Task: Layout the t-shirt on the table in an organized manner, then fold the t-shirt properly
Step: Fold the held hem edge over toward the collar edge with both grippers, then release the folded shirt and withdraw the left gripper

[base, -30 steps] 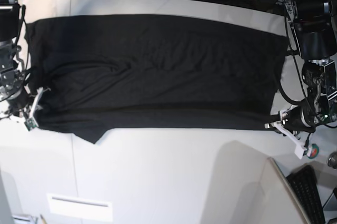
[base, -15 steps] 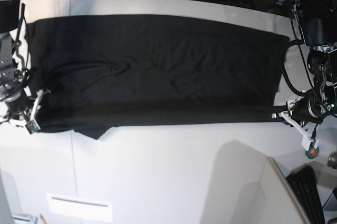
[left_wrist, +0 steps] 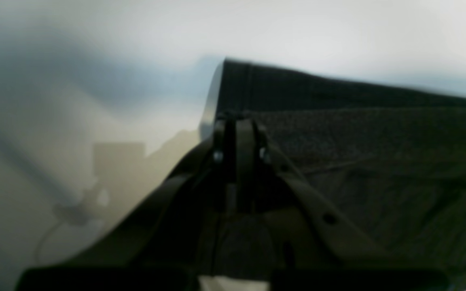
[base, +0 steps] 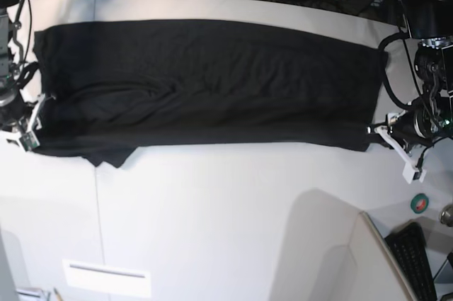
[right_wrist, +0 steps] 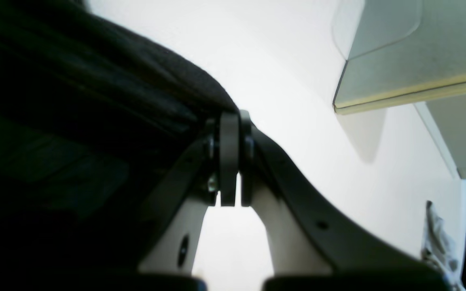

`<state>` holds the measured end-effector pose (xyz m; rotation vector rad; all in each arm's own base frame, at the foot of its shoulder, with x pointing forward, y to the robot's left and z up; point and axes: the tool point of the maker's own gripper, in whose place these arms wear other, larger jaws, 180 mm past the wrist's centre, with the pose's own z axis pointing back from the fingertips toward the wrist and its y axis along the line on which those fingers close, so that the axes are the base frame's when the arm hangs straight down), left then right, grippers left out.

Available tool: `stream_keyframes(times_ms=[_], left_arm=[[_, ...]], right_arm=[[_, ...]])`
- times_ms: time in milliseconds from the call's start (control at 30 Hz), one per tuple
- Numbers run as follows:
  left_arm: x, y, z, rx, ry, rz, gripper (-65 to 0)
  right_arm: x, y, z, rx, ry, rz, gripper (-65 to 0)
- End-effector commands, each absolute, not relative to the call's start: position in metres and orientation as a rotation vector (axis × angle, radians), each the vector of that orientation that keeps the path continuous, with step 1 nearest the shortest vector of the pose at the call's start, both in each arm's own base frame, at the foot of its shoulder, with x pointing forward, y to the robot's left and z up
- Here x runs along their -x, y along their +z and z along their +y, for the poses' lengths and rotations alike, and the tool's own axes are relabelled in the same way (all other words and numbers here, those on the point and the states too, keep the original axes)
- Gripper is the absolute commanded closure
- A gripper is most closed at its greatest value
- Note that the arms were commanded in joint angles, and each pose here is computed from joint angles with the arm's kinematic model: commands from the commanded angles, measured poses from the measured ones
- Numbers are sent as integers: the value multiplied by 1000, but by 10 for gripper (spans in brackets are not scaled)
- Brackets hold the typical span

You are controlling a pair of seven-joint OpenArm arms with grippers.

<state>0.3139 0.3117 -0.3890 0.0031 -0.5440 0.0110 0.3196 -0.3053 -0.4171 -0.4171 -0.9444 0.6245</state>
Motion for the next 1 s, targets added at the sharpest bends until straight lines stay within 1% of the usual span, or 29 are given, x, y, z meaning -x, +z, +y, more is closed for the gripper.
stream_keyframes(times_ms=[0,133,267,400,533,767,867,967], left_arm=[[-323,-375,320,-26,10,-588,0],[-311,-380,329,-35,39,-571,0],[-298,-371,347,-62,84,-596,0],[-287,-366,341,-80,45,-598,0],[-273,-370,336,-83,32,-565,0],[-266,-372,339,-94,26,-550,0],[-265,-373,340,-99,26,-545,0],[-257,-378,341,-101,23,-523,0]], right_arm=[[-325,-400,-315,458,629,-982,0],[-308,-413,-309,447,622,-928,0],[-297,-416,-304,453,619,-886,0],[-291,-415,-294,453,603,-872,0],[-271,-421,-293,467,591,-787,0],[-254,-425,-286,462,566,-741,0],[-244,-434,-285,458,546,-687,0],[-236,-439,-286,453,544,-666,0]])
